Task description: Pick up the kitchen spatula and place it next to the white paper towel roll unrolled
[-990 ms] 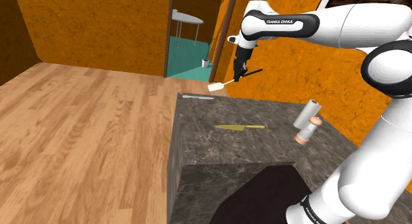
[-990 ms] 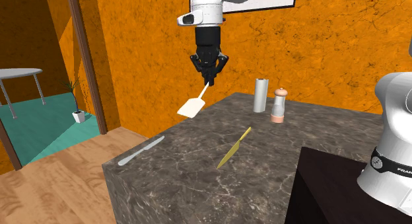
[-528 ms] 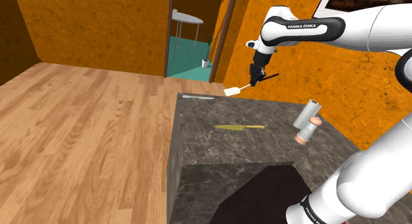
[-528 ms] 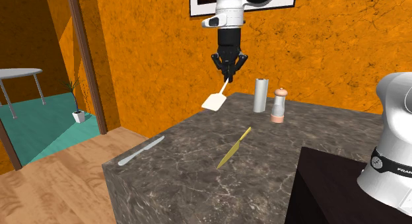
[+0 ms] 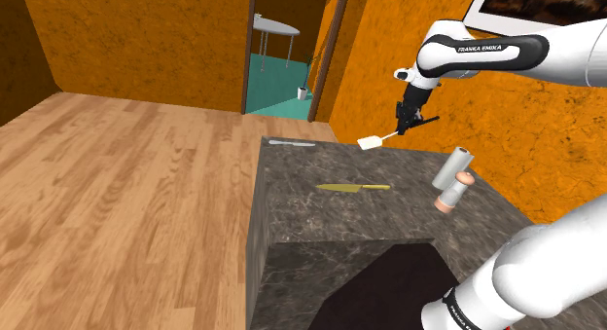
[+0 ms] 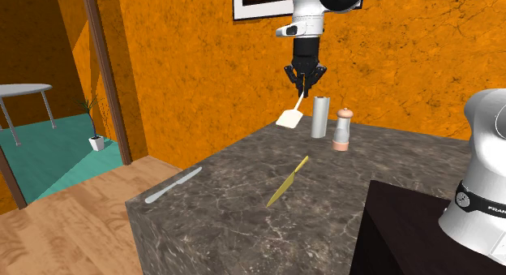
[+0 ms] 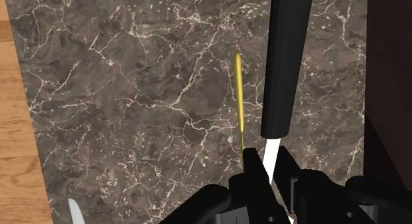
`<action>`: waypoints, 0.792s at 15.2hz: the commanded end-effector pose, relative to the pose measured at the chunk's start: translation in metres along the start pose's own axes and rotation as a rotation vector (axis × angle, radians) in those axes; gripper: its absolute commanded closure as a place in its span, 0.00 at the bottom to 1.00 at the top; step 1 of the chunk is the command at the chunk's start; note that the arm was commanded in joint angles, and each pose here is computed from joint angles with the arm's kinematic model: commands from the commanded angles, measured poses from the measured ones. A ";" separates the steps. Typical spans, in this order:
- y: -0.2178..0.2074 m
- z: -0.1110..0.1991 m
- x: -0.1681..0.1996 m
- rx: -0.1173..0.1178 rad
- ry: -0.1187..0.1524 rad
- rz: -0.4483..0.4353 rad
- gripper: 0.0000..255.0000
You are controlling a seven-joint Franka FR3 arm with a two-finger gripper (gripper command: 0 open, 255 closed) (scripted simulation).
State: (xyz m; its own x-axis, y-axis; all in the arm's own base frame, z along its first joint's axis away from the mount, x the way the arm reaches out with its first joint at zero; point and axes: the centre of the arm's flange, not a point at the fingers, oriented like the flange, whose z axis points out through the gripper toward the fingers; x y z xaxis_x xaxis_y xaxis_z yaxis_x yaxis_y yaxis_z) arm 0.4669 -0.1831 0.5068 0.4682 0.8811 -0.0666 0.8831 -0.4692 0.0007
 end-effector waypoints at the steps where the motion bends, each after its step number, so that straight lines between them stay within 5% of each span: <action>1: -0.007 0.000 -0.027 0.000 0.000 -0.001 1.00; 12: -0.050 0.009 -0.165 0.000 0.000 -0.001 1.00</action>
State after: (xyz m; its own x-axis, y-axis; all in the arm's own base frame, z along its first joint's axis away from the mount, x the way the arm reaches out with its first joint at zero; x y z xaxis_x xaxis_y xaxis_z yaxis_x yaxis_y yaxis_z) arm 0.3567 -0.2935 0.5085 0.4686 0.8809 -0.0666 0.8829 -0.4696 0.0010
